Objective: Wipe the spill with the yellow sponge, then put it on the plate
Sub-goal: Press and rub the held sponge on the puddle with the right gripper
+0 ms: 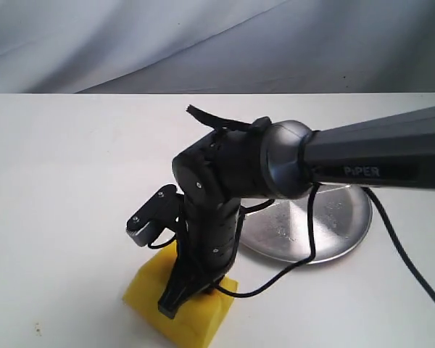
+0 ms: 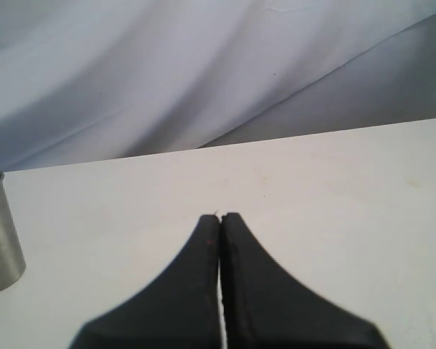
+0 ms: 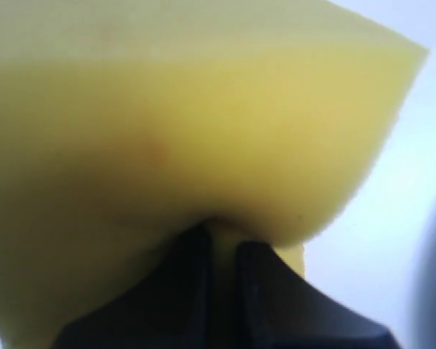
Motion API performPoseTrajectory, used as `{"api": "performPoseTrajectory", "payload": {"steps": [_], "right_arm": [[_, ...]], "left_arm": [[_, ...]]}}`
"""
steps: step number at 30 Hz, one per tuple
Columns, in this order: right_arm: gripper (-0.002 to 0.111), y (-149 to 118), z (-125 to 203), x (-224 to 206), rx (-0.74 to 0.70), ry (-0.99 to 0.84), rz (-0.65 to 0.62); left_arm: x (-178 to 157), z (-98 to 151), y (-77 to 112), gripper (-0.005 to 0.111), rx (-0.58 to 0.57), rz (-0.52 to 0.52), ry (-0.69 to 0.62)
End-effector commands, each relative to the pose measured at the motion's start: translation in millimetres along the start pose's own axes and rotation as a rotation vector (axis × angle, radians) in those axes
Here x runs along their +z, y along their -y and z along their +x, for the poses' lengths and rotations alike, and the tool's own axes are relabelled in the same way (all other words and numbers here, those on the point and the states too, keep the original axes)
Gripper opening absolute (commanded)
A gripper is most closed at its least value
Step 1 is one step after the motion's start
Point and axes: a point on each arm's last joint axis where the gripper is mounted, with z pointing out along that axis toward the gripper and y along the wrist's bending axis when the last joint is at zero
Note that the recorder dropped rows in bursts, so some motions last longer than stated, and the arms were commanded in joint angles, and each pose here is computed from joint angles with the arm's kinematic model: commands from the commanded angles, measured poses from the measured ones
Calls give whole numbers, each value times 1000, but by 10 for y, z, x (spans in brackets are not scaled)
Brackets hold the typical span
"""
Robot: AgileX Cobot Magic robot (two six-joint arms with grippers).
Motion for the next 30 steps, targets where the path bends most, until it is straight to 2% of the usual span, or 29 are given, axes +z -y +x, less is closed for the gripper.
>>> {"api": "performPoseTrajectory", "payload": {"steps": [1, 5, 10, 15, 23, 27, 30], "right_arm": [[0, 247, -173, 129, -9, 11, 64], [0, 430, -530, 105, 17, 83, 83], [0, 641, -873, 210, 61, 80, 79], [0, 682, -1105, 168, 72, 67, 60], [0, 316, -1171, 172, -21, 65, -59], [0, 79, -1010, 215, -58, -14, -75], [0, -24, -841, 158, -67, -9, -70]], "left_arm": [[1, 8, 0, 0, -1, -1, 6], [1, 8, 0, 0, -1, -1, 6], [1, 8, 0, 0, -1, -1, 6], [1, 8, 0, 0, -1, -1, 6], [1, 8, 0, 0, -1, -1, 6], [1, 8, 0, 0, -1, -1, 6], [1, 8, 0, 0, -1, -1, 6]]}}
